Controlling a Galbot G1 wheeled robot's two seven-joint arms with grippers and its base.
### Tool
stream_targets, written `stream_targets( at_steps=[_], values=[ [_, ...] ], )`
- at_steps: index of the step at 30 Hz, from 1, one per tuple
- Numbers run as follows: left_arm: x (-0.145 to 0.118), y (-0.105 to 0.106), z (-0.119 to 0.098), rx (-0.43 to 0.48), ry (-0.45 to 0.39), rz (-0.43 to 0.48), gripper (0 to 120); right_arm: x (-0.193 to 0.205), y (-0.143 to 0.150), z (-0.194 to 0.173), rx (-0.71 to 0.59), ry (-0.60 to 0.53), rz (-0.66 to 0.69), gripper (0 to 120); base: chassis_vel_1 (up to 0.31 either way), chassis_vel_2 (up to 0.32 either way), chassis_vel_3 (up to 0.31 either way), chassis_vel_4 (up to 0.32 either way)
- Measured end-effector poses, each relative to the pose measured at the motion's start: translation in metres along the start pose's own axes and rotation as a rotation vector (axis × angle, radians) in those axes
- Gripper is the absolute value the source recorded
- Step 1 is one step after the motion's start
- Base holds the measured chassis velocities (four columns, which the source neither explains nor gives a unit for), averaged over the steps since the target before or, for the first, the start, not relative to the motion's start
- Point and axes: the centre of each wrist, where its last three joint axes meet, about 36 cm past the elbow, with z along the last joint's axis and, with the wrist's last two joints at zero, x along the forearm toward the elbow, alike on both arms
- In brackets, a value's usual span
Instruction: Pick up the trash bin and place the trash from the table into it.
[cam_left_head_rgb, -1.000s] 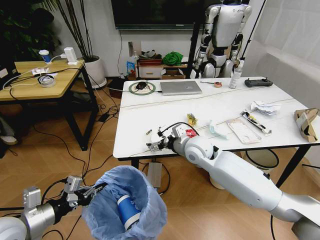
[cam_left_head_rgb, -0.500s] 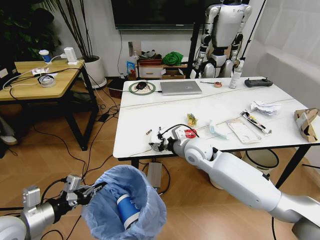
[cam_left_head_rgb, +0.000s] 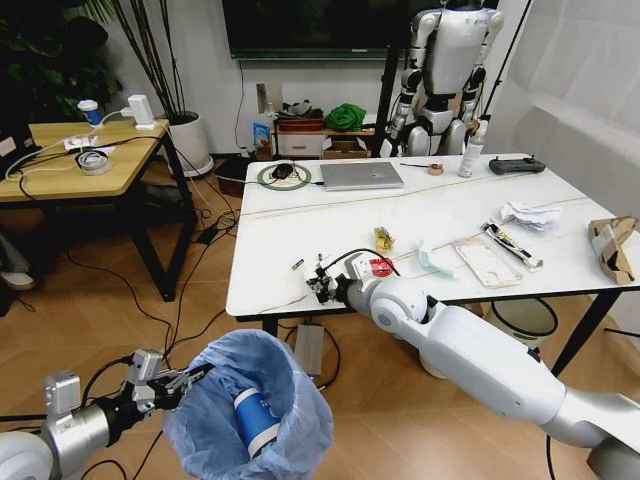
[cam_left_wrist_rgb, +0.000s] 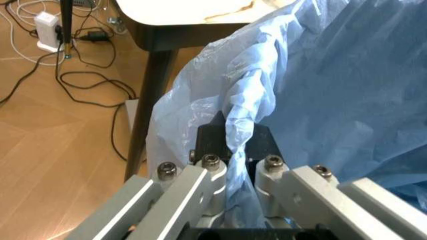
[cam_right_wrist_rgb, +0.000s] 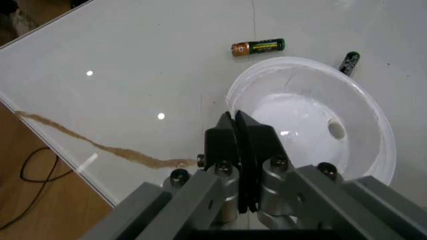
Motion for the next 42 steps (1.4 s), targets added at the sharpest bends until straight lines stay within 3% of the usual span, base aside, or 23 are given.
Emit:
stream_targets(
  at_steps=[8, 14, 21, 28, 35, 42],
  values=[
    [-0.001, -0.001, 0.000, -0.001, -0.002, 0.004, 0, 0.001, -0.003, 0.001, -0.003, -0.037, -0.015, 0, 0.000, 0.000, 0.000, 0.000],
    [-0.001, -0.002, 0.000, -0.001, -0.002, 0.006, 0, 0.010, -0.016, -0.003, -0.005, -0.143, -0.057, 0, 0.000, 0.000, 0.000, 0.000],
    [-0.001, -0.003, -0.001, -0.002, -0.001, 0.011, 0, 0.023, -0.015, -0.014, 0.003, -0.352, -0.215, 0, 0.000, 0.000, 0.000, 0.000],
    [-0.001, -0.004, -0.002, -0.002, -0.003, 0.012, 0, 0.038, 0.014, -0.024, 0.094, -0.608, -0.581, 0, 0.000, 0.000, 0.000, 0.000],
    [0.001, -0.005, -0.004, -0.001, -0.011, 0.013, 0, 0.036, 0.036, -0.008, 0.128, -0.676, -0.856, 0, 0.000, 0.000, 0.000, 0.000],
    [0.001, -0.006, -0.005, 0.000, -0.013, 0.013, 0, 0.032, 0.030, 0.009, 0.211, -0.644, -1.060, 0, 0.000, 0.000, 0.000, 0.000]
  ],
)
